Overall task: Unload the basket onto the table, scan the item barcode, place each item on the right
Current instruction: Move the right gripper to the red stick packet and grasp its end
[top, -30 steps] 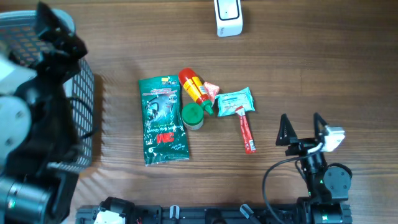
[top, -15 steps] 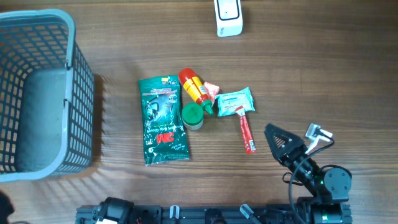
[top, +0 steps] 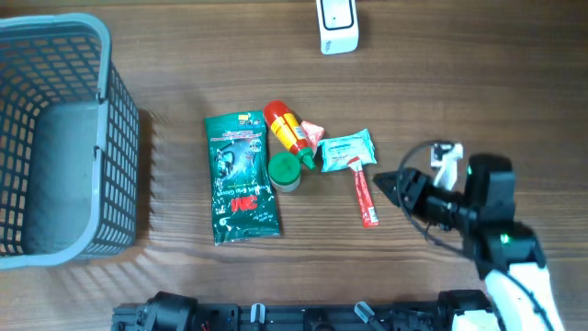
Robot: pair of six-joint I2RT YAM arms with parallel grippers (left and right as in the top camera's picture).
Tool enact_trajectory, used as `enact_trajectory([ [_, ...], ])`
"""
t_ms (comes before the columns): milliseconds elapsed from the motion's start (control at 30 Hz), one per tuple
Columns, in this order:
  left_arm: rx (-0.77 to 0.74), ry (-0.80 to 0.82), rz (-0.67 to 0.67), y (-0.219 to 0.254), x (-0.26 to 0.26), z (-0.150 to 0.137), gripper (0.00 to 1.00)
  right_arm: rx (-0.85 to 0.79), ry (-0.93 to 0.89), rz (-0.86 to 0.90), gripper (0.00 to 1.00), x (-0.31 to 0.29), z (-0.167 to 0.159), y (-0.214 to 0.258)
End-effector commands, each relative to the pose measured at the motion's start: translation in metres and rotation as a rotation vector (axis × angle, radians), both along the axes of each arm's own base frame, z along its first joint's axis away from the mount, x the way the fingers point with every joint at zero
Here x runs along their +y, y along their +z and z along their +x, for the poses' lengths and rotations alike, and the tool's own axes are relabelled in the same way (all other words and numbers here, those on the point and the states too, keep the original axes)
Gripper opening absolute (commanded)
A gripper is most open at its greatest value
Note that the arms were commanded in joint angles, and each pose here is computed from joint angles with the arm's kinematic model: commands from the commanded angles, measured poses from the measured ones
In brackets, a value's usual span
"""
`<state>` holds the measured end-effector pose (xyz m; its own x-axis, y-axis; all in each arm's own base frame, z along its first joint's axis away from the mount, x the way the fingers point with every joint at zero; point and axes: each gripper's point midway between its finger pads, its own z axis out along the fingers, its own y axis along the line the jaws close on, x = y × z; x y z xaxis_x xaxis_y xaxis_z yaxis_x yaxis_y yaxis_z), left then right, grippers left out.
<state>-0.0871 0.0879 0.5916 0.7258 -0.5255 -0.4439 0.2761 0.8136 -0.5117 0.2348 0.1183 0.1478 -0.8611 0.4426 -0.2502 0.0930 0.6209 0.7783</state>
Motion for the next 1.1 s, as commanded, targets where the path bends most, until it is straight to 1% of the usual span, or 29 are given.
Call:
enact_trajectory([
  [0,0.026,-0.004,0.009,-0.006,-0.006,0.019,1.00,0.107,-0.032,-0.091,0.33,0.005,0.013,-0.008],
  [33,0.032,-0.003,0.011,-0.007,-0.008,0.025,1.00,0.204,-0.088,-0.094,0.24,0.008,0.011,-0.022],
  [67,0.039,-0.003,0.012,-0.008,-0.009,0.033,1.00,0.339,-0.200,-0.103,0.17,0.012,0.010,-0.042],
  [133,0.045,-0.002,0.014,-0.010,-0.011,0.040,1.00,0.425,-0.318,-0.162,0.08,0.011,0.013,-0.065],
  [167,0.043,-0.002,0.013,-0.011,-0.011,0.040,1.00,0.488,-0.402,-0.187,0.08,0.008,0.012,-0.079],
  [200,0.036,-0.002,0.012,-0.012,-0.010,0.037,1.00,0.543,-0.435,-0.205,0.05,0.010,0.012,-0.095],
  [300,-0.006,-0.002,0.002,-0.018,-0.006,0.016,1.00,0.602,-0.452,-0.269,0.04,0.006,0.013,-0.124],
  [400,-0.062,-0.002,-0.010,-0.026,0.000,-0.009,1.00,0.645,-0.488,-0.307,0.04,0.001,0.010,-0.139],
  [433,-0.067,-0.002,-0.011,-0.028,0.000,-0.012,1.00,0.650,-0.489,-0.314,0.04,0.000,0.010,-0.141],
  [733,-0.064,-0.002,-0.011,-0.030,0.000,-0.008,1.00,0.688,-0.505,-0.319,0.05,-0.002,0.001,-0.149],
  [800,-0.066,-0.001,-0.011,-0.030,0.000,-0.009,1.00,0.711,-0.487,-0.325,0.05,0.000,-0.005,-0.150],
  [833,-0.067,-0.002,-0.011,-0.030,0.000,-0.009,1.00,0.729,-0.460,-0.295,0.04,0.008,-0.008,-0.148],
  [867,-0.067,-0.002,-0.011,-0.030,0.000,-0.009,1.00,0.726,-0.432,-0.272,0.04,0.013,-0.006,-0.144],
  [967,-0.066,-0.001,-0.011,-0.030,0.000,-0.009,1.00,0.617,-0.337,-0.233,0.05,0.027,0.015,-0.112],
  [1000,-0.066,-0.002,-0.011,-0.030,0.000,-0.009,1.00,0.592,-0.337,-0.217,0.04,0.029,0.020,-0.102],
  [1067,-0.066,-0.001,-0.011,-0.030,0.000,-0.009,1.00,0.588,-0.355,-0.223,0.04,0.028,0.022,-0.103],
])
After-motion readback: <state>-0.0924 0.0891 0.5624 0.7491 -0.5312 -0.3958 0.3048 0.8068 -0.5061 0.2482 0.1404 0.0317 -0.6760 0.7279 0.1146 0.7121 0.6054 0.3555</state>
